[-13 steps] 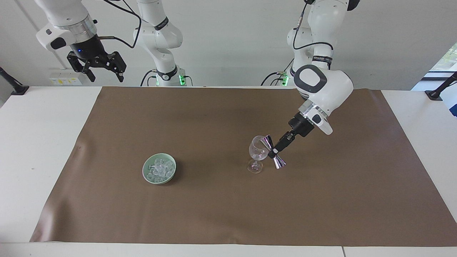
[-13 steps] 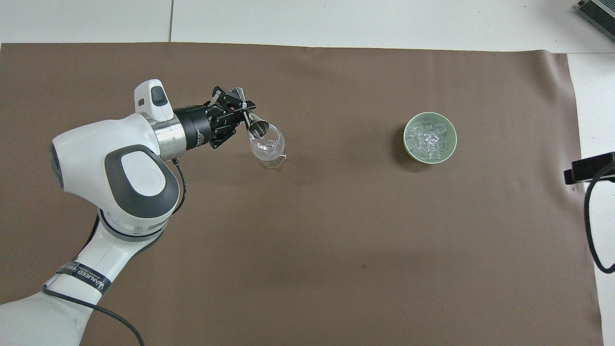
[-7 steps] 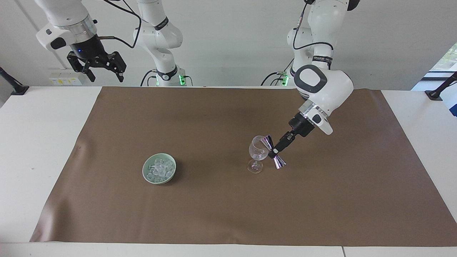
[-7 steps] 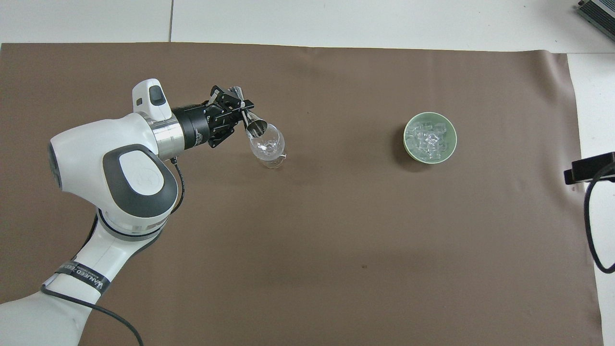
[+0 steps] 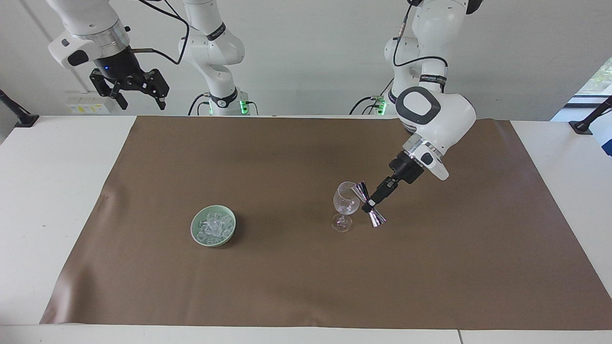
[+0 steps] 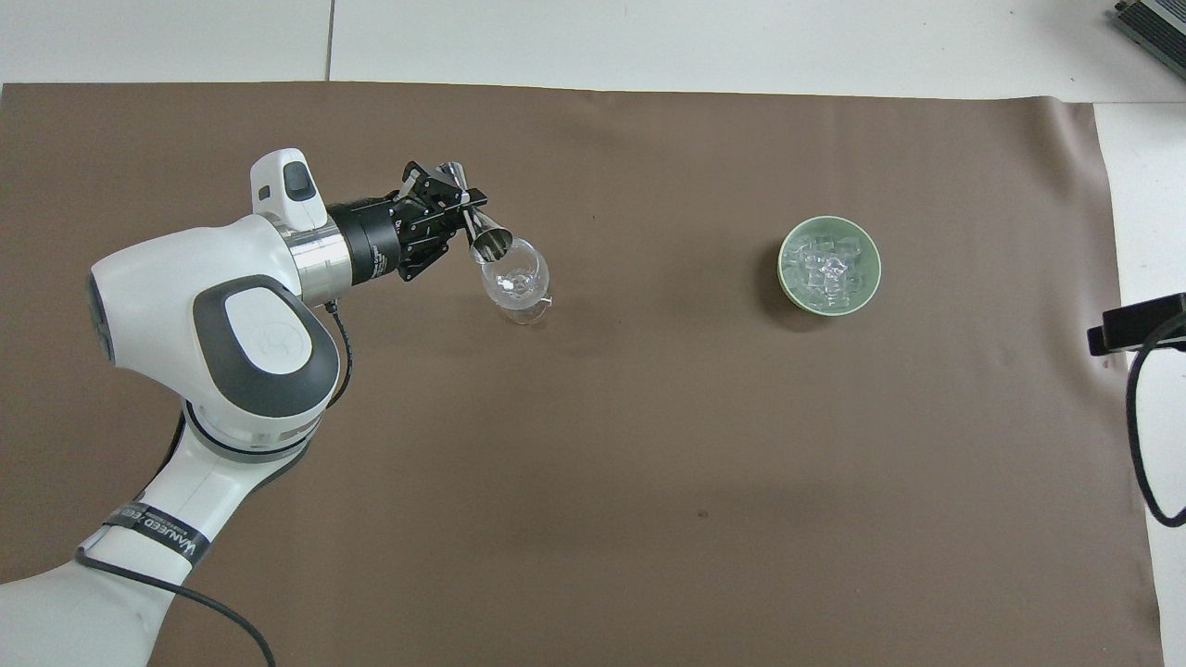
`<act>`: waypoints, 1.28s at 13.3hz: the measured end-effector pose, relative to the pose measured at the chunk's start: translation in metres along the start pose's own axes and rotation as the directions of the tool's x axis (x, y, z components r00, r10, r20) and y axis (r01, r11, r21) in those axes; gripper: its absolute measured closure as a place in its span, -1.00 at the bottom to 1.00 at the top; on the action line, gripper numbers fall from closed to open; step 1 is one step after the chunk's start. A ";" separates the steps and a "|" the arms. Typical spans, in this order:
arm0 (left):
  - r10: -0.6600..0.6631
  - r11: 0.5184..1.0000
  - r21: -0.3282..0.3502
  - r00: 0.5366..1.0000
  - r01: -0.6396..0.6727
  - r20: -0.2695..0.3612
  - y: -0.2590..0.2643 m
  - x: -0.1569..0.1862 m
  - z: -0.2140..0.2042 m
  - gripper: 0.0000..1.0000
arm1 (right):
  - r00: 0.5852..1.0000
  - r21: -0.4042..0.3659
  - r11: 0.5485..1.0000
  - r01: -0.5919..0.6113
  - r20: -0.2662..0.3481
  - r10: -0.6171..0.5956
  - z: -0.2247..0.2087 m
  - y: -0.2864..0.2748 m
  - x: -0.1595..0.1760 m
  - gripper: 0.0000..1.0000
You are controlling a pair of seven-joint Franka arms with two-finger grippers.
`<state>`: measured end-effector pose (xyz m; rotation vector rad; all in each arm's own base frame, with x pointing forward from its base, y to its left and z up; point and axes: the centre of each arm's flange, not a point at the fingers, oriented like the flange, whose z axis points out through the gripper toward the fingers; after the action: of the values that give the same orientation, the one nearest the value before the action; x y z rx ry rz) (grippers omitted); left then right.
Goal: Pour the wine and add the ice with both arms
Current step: 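Tilt the silver cup over the clear glass with the left gripper, then hold the silver cup tipped over the clear glass with the left gripper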
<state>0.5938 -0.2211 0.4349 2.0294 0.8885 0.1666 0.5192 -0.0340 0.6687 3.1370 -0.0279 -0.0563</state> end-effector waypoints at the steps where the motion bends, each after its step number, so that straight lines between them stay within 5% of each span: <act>1: 0.002 1.000 -0.002 1.000 -0.002 -0.001 0.001 0.000 0.000 0.57 | 1.000 0.000 1.000 0.000 0.000 0.000 0.000 0.000 0.000 -1.00; 17: 0.055 0.998 0.002 0.998 -0.055 -0.021 0.003 0.015 0.003 0.57 | 1.000 0.000 1.000 0.000 0.000 0.000 0.000 0.000 0.000 -1.00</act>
<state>0.6077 -0.2149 0.4320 2.0576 0.8466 0.2186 0.5192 -0.0340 0.6687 3.1370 -0.0279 -0.0563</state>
